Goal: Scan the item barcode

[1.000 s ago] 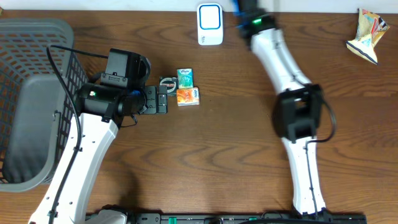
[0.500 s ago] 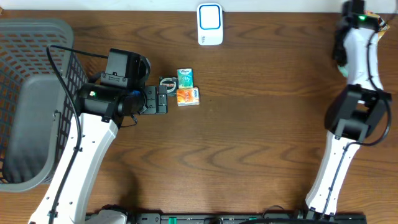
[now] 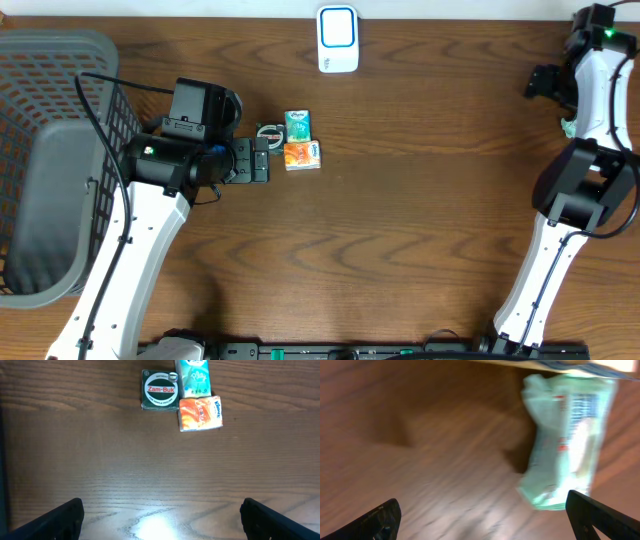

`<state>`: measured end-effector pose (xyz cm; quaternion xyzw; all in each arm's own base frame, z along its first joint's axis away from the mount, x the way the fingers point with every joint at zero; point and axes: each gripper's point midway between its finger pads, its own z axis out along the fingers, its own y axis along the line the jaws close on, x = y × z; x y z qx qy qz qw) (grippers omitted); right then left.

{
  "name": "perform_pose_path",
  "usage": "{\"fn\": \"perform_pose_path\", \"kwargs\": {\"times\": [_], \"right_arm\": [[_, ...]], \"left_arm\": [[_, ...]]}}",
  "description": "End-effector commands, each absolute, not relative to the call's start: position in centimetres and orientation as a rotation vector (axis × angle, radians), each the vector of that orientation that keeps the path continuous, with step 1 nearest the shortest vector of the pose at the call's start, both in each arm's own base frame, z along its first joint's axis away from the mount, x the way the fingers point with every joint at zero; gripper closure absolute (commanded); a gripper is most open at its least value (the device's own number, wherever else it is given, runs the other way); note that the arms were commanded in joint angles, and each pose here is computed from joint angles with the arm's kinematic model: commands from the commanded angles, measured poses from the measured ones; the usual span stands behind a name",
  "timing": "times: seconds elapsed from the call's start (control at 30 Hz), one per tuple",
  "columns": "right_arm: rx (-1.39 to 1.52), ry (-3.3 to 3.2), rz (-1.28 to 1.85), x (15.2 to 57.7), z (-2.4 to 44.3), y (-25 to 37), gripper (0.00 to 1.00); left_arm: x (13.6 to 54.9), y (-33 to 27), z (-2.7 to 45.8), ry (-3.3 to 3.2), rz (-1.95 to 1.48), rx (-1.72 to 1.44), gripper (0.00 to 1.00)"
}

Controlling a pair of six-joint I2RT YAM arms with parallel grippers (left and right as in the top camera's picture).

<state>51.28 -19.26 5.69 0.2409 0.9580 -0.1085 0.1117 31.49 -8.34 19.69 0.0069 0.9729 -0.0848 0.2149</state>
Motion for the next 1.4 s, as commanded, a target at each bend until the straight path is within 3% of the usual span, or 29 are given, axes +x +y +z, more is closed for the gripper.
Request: {"fn": "perform_pose_path", "kwargs": {"times": [0.0,0.07,0.17,0.33,0.53,0.63,0.73,1.0,1.37], "right_arm": [[0.612,2.719,-0.215,53.3,11.2,-15.1,0.01],[0.544,2.685,-0.134,53.9,13.8,-12.3,0.01],[0.389,2.653,0.238,54.4,17.4,-5.0,0.01],[0.094,2.608,0.674,53.8,20.6,5.0,0.03],[-0.113,2.727,0.717,51.7,17.6,13.8,0.64],[-0.230,2.793,0.752,50.0,15.2,18.8,0.85],[-0.306,2.866,0.776,48.0,12.8,23.3,0.99],[-0.524,2.997,0.763,42.6,6.5,32.8,0.99],[-0.394,3.170,0.302,41.1,0.6,30.2,0.99]], "left_arm": [[31.7,-8.2,20.3,2.680,-0.230,0.025,0.02],[31.7,-8.2,20.3,2.680,-0.230,0.025,0.02],[31.7,-8.2,20.3,2.679,-0.229,0.025,0.02],[31.7,-8.2,20.3,2.680,-0.230,0.025,0.02],[31.7,-8.2,20.3,2.679,-0.229,0.025,0.02],[31.7,-8.2,20.3,2.680,-0.230,0.025,0.02],[31.7,-8.2,20.3,2.680,-0.230,0.025,0.02],[31.7,-8.2,20.3,2.680,-0.230,0.025,0.02],[31.7,-8.2,20.3,2.680,-0.230,0.025,0.02]]}}
